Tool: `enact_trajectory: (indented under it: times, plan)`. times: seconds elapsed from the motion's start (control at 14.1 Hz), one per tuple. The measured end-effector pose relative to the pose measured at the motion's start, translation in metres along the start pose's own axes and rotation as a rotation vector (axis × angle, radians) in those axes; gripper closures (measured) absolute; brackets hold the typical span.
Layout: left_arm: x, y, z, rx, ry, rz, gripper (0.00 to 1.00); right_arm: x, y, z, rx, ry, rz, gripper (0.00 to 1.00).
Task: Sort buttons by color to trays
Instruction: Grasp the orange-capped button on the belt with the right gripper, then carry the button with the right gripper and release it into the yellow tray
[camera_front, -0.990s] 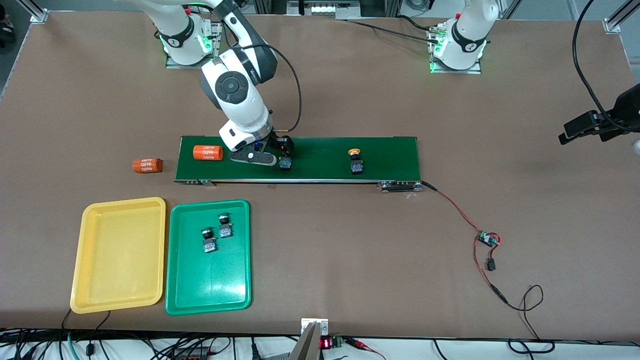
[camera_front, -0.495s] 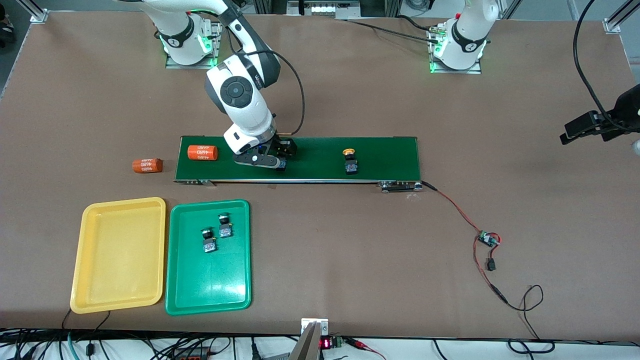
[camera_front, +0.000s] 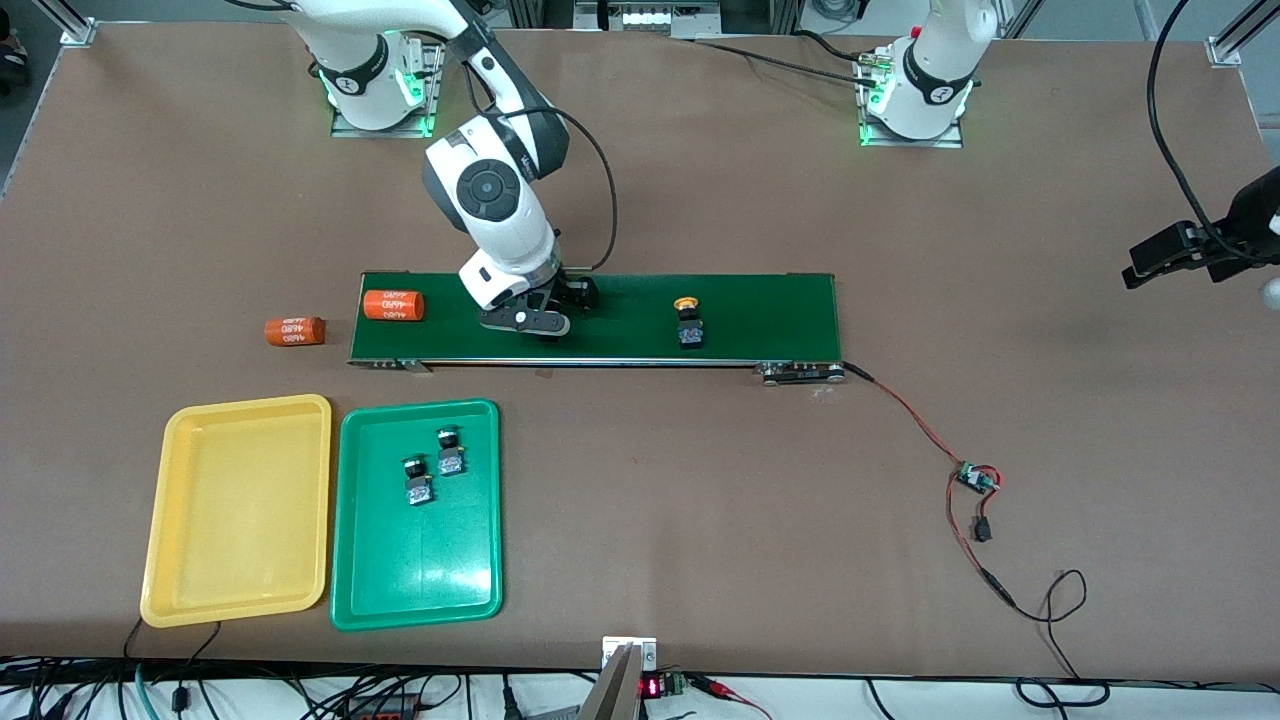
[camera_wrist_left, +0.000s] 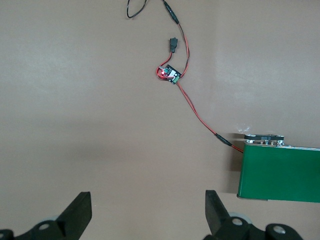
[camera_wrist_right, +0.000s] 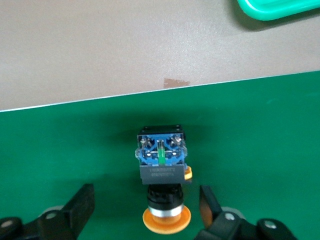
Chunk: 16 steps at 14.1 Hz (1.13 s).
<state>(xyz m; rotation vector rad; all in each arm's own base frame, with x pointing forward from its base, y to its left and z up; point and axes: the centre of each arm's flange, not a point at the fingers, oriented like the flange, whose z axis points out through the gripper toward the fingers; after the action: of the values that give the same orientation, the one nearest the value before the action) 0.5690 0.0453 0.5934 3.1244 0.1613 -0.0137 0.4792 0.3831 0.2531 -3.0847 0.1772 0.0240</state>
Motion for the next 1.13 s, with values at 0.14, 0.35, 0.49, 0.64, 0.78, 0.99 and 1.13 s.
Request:
enact_trajectory:
  times: [0.14,0.35,0.49,0.64,0.78,0.99,1.13]
  plan:
    - [0.0,0.0,-0.001,0.0,0.002,0.0,0.0,-0.001,0.0,0.007,-0.013,0.001,-0.016,0.37]
    - [-0.001,0.0,-0.001,0.0,0.002,0.0,0.0,0.0,0.001,0.009,-0.015,0.001,-0.041,0.67]
    - [-0.001,0.0,-0.001,0.0,0.002,0.0,0.0,0.005,0.001,0.004,-0.009,0.011,-0.049,0.67]
    - [-0.001,0.0,-0.001,0.0,0.002,0.0,0.0,0.014,0.004,-0.009,0.002,0.03,-0.051,0.67]
    - [-0.001,-0.001,-0.001,0.0,0.002,-0.002,0.0,0.027,0.013,-0.029,0.011,0.046,-0.052,0.67]
    - [-0.001,-0.003,-0.001,0.0,0.001,-0.006,0.0,0.051,0.038,-0.079,-0.014,0.033,-0.079,0.67]
    - [-0.001,-0.005,0.0,0.0,-0.001,-0.008,0.0,0.069,0.062,-0.115,-0.073,0.023,-0.115,0.67]
